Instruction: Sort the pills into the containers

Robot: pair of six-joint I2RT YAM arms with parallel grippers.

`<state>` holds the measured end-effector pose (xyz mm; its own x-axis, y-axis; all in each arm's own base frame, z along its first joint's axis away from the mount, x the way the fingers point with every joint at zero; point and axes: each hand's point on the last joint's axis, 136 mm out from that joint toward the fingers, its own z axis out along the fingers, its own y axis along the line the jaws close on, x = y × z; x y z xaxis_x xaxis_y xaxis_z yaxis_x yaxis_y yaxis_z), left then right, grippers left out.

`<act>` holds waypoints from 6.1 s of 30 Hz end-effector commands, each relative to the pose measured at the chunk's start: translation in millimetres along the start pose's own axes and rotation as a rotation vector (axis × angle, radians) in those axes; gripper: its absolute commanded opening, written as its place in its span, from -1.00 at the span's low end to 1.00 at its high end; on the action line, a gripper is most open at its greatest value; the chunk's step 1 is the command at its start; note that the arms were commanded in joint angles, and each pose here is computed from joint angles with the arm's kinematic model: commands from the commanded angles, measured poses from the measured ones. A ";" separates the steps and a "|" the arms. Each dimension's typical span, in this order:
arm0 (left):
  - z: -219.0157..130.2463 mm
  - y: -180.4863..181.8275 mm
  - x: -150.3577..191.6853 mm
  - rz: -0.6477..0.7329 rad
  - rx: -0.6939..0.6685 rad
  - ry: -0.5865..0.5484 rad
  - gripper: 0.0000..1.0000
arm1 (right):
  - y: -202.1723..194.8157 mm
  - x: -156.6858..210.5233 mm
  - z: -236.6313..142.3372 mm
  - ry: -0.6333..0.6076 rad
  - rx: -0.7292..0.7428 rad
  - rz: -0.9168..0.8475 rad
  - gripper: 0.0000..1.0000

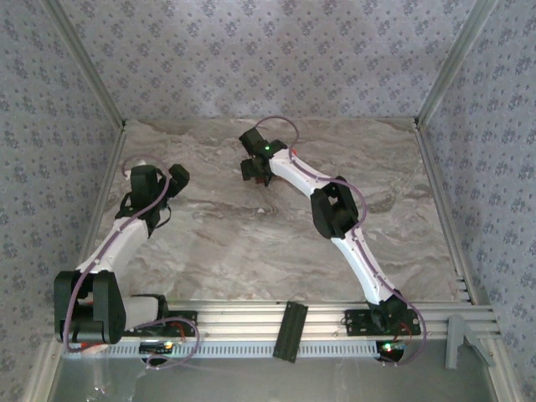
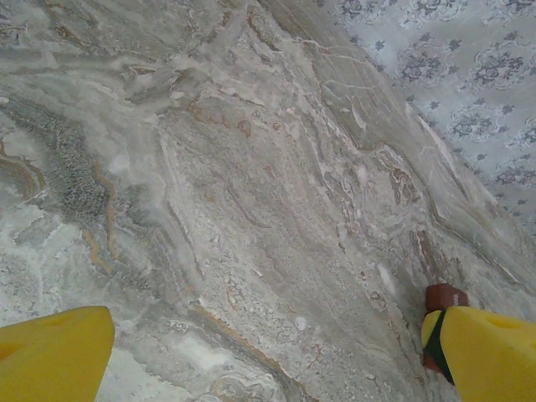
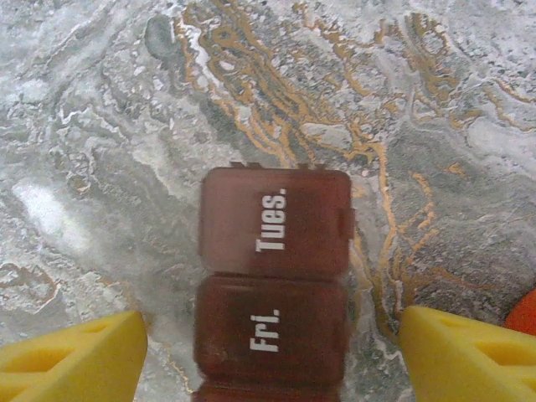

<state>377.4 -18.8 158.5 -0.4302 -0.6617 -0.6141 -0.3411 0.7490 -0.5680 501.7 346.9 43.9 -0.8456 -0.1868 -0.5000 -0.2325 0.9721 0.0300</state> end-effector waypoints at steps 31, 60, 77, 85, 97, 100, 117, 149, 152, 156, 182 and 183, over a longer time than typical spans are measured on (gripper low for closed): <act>8.5 -7.5 3.2 -0.035 0.041 0.014 0.99 | 4.1 0.0 9.2 0.004 -0.016 0.003 0.35; 7.5 -10.3 2.8 -0.042 0.047 0.020 1.00 | 17.1 11.8 6.2 0.031 -0.023 -0.073 -0.27; -8.7 -3.9 15.5 -0.108 0.032 0.068 0.99 | 47.5 37.4 -64.3 -0.031 -0.147 -0.102 -0.45; -19.5 -6.5 24.1 -0.111 0.039 0.104 0.99 | 51.3 74.5 -81.5 -0.021 -0.216 -0.093 -0.47; -37.6 -39.8 49.0 -0.045 0.109 0.213 0.99 | 29.8 109.0 -135.9 -0.041 -0.307 -0.184 -0.47; -43.1 -49.7 53.9 -0.038 0.145 0.252 1.00 | 32.1 116.1 -158.5 -0.065 -0.408 -0.242 -0.47; -80.8 -90.8 62.0 -0.045 0.336 0.383 0.99 | 45.2 147.2 -233.7 -0.086 -0.794 -0.341 -0.44; -73.8 -69.0 59.3 -0.080 0.247 0.317 0.99 | 57.6 246.3 -111.7 0.092 -0.383 -0.514 0.03; -73.6 -68.2 60.3 -0.082 0.245 0.320 0.99 | 55.3 244.9 -119.9 0.097 -0.392 -0.502 0.34; -75.2 -70.5 58.2 -0.080 0.253 0.315 1.00 | 47.1 233.8 -140.5 0.089 -0.459 -0.416 0.65; -74.8 -70.2 58.0 -0.075 0.253 0.312 1.00 | 38.2 251.2 -144.2 0.198 -0.467 -0.442 0.59; -74.6 -70.4 57.8 -0.076 0.253 0.311 1.00 | 38.6 250.9 -143.9 0.197 -0.467 -0.442 0.59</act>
<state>313.9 -107.8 200.0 -0.6706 -0.6379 -0.3787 -0.1912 0.6419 -0.7426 212.8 313.9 42.7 -0.6979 -0.5968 -0.3959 -0.7077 0.6596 0.2531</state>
